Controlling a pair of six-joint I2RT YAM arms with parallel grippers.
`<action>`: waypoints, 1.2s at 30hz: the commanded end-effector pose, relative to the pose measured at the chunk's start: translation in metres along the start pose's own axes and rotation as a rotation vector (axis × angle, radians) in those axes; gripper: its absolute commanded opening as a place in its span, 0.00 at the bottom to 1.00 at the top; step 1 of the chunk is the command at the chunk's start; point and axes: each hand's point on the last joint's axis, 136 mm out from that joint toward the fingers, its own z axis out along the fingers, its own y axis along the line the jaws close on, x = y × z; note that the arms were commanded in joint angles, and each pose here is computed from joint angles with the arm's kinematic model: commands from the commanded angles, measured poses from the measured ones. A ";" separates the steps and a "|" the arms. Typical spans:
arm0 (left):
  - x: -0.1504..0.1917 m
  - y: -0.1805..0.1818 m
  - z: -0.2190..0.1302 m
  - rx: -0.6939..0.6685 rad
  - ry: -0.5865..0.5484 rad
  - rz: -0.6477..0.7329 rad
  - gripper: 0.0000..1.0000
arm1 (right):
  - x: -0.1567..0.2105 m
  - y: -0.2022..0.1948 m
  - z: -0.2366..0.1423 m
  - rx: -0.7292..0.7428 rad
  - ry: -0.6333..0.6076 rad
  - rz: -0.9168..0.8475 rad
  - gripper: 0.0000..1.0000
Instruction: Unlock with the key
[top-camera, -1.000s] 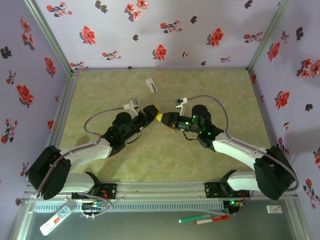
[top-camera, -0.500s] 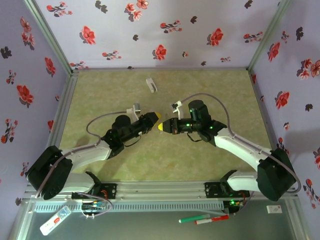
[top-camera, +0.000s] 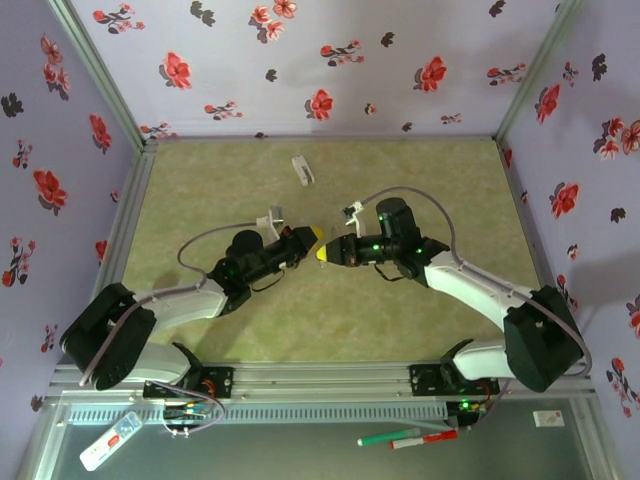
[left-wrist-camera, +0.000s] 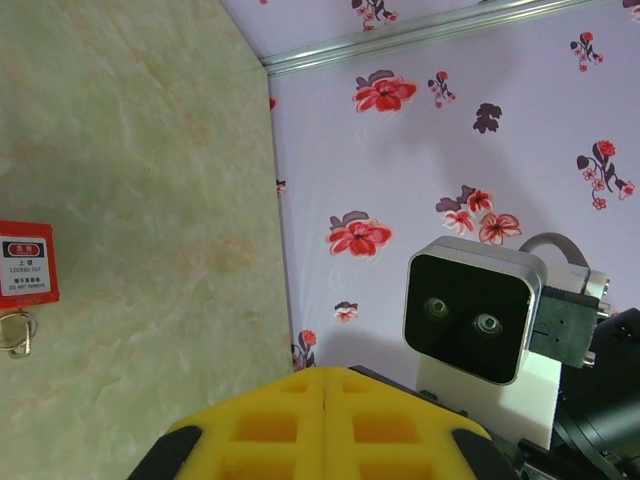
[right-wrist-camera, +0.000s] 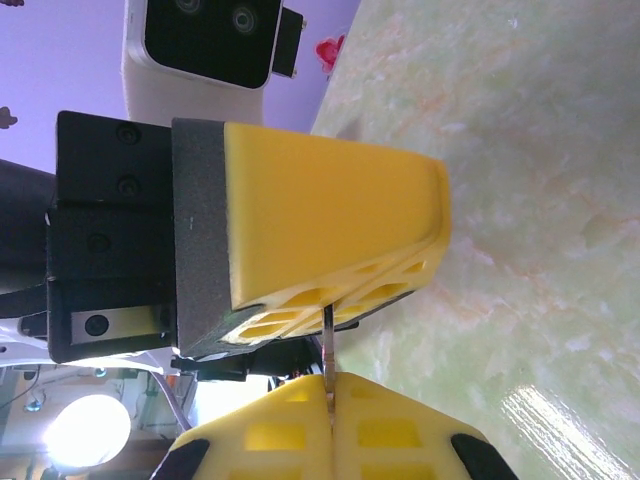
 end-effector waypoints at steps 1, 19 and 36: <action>0.014 -0.012 0.000 0.068 0.051 -0.004 0.00 | -0.020 0.003 -0.001 -0.011 -0.051 -0.031 0.00; -0.025 -0.036 -0.009 0.066 -0.157 0.130 0.00 | -0.055 0.006 -0.050 -0.129 -0.549 0.147 0.76; -0.031 -0.035 -0.006 0.062 -0.217 0.154 0.00 | -0.028 0.017 -0.016 -0.208 -0.491 0.176 0.61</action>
